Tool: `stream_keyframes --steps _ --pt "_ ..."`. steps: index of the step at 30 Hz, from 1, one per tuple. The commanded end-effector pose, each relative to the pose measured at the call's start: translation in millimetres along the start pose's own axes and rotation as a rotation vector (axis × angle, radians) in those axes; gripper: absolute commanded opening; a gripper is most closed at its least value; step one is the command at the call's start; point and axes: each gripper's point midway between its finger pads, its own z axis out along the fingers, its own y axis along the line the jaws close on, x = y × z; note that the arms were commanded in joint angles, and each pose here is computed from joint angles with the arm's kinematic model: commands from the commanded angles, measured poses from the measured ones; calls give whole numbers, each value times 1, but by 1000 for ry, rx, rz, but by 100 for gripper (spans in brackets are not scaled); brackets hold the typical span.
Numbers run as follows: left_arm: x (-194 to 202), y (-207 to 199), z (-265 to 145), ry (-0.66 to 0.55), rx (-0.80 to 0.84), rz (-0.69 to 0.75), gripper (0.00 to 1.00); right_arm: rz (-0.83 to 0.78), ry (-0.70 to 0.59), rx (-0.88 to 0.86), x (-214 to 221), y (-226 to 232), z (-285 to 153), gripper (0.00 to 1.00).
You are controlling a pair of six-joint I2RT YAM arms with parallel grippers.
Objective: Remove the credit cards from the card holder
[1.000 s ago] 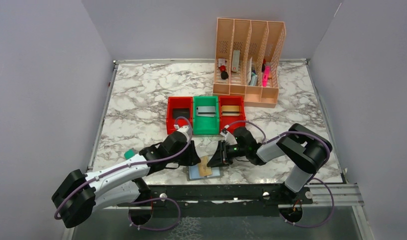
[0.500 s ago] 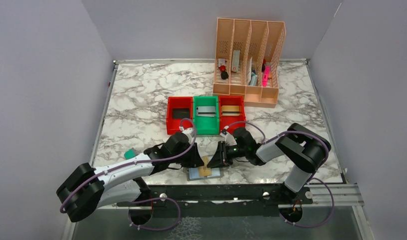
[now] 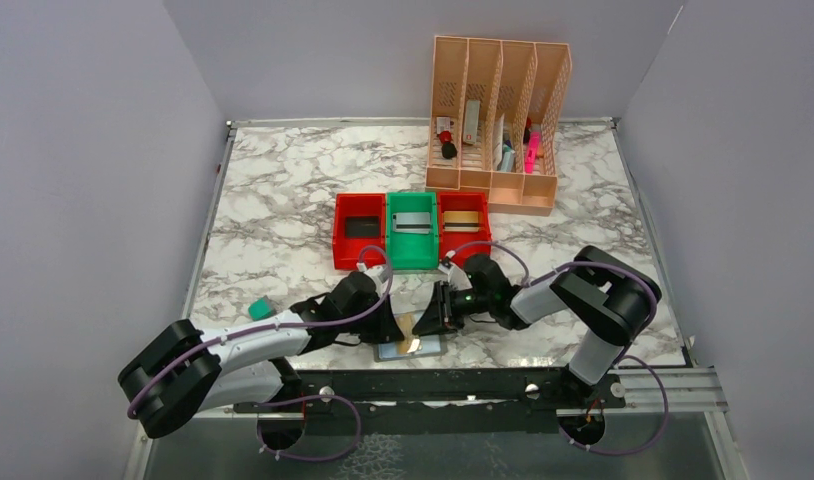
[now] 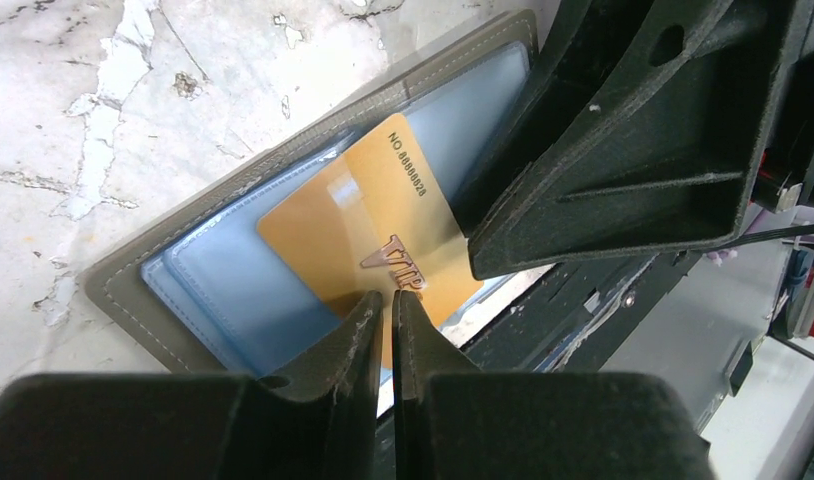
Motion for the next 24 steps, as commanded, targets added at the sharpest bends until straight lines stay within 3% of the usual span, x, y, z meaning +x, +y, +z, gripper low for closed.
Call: stream_keyframes --steps 1,7,15,24 --pt "12 14 -1 32 -42 -4 13 -33 20 -1 -3 7 11 30" --pt "11 14 -4 18 -46 -6 13 -27 0 57 -6 -3 14 24" --pt "2 11 -11 -17 -59 1 12 -38 -59 267 -15 -32 13 30" --pt "-12 13 -25 -97 -99 0 14 -26 -51 254 -10 -35 14 29"
